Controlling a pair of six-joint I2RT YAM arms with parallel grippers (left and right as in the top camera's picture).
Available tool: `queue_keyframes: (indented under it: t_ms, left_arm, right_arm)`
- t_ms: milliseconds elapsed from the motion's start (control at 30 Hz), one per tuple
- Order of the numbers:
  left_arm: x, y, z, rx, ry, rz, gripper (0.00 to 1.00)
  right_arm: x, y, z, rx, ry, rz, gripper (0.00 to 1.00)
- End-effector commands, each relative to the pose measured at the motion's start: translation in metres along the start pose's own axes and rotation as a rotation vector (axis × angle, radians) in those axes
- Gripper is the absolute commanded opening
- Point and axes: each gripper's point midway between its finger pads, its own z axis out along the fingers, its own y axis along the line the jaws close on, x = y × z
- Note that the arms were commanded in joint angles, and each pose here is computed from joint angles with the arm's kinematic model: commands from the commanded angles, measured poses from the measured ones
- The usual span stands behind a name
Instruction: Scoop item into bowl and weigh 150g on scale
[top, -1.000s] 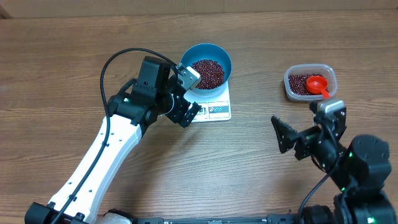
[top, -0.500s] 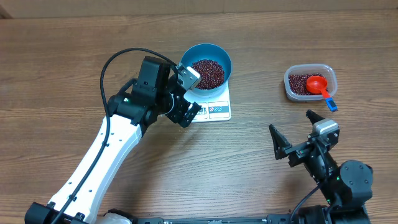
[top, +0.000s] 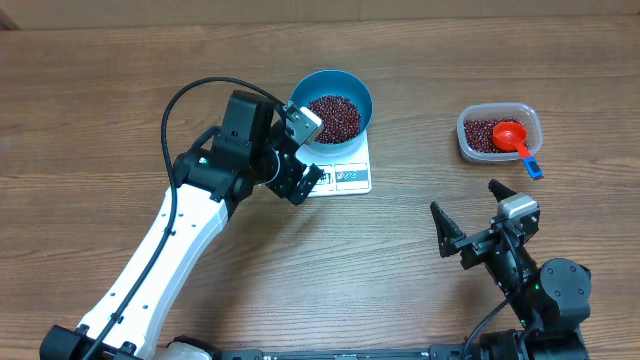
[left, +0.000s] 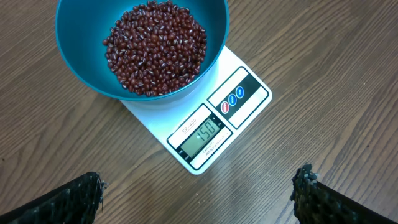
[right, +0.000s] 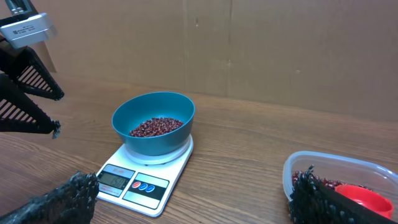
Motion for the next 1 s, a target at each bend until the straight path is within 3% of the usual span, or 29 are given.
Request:
queue_keyframes:
  t_ms: [0,467,967]
  left_arm:
    - [-0.009,0.002,-0.004,-0.012,-0.021,0.009,1.00]
    - [-0.009,0.002,-0.004,-0.012,-0.021,0.009,0.99]
    - [-0.009,0.002,-0.004,-0.012,-0.021,0.009,1.00]
  right_arm:
    - [-0.004,-0.002,-0.002,0.019,-0.022,-0.006,1.00]
    - [0.006,-0.007,-0.007,0.055,-0.197,-0.053,1.00]
    - [0.041,-0.011,0.000,0.067,-0.197,-0.052,1.00]
